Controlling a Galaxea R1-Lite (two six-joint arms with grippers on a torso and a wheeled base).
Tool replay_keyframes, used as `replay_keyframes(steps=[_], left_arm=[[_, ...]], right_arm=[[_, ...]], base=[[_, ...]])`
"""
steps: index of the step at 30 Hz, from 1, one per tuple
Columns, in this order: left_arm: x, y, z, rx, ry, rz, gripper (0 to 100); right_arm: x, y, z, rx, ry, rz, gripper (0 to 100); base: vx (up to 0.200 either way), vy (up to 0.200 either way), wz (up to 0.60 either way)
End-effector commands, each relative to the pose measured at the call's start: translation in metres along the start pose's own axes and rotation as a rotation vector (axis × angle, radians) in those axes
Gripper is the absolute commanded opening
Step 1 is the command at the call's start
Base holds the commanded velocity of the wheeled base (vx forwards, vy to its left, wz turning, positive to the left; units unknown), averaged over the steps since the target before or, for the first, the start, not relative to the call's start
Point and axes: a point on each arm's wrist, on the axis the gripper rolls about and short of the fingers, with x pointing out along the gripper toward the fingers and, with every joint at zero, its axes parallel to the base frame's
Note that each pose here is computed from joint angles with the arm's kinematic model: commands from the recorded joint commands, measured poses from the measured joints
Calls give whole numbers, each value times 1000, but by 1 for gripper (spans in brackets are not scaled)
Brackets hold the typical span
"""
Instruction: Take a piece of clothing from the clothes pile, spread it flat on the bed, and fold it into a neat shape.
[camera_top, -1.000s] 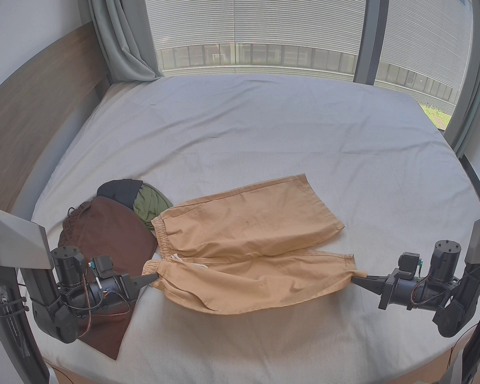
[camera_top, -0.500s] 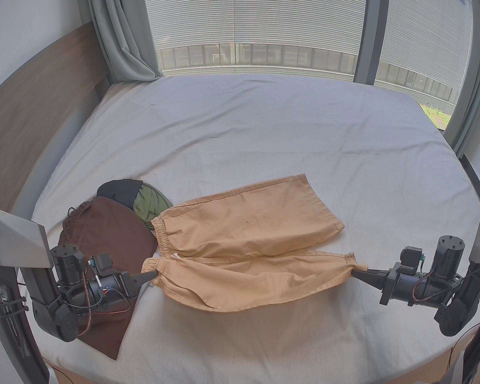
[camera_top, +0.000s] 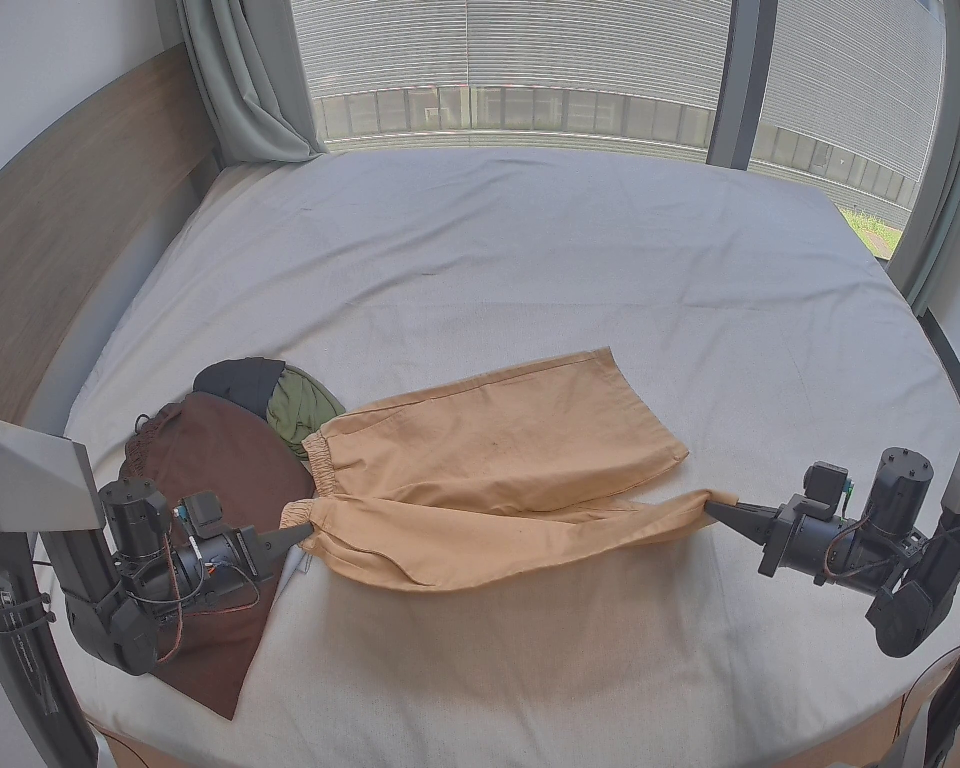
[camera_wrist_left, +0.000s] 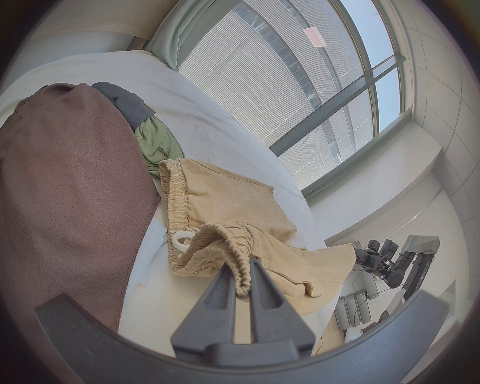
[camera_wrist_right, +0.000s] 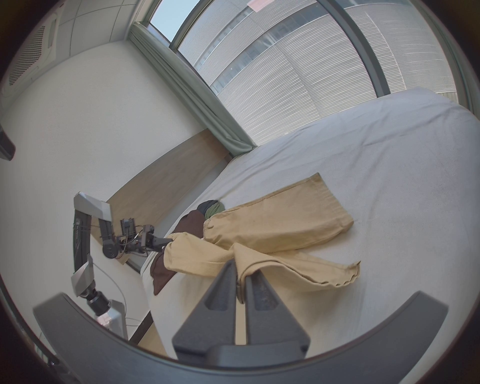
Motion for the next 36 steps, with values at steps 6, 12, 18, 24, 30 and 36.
replay_keyframes(steps=[6, 12, 18, 24, 30, 36], left_arm=[[2, 0, 4, 1, -20, 3, 0], [3, 1, 6, -10, -36, 19, 0], [4, 2, 9, -8, -50, 19, 0], [6, 3, 14, -29, -69, 15, 0], [9, 3, 18, -38, -96, 30, 0], [13, 1, 22, -48, -114, 24, 0]], right_arm=[[12, 2, 11, -25, -49, -2, 0], [18, 0, 17, -40, -77, -4, 0], [32, -1, 25, -38, -118, -8, 0], [46, -8, 24, -31, -122, -11, 0], [51, -10, 29, -39, -139, -7, 0], [55, -10, 36, -47, -165, 2, 0]], base=[[0, 0, 0], [0, 0, 0], [0, 0, 0], [0, 0, 0], [0, 0, 0], [0, 0, 0]])
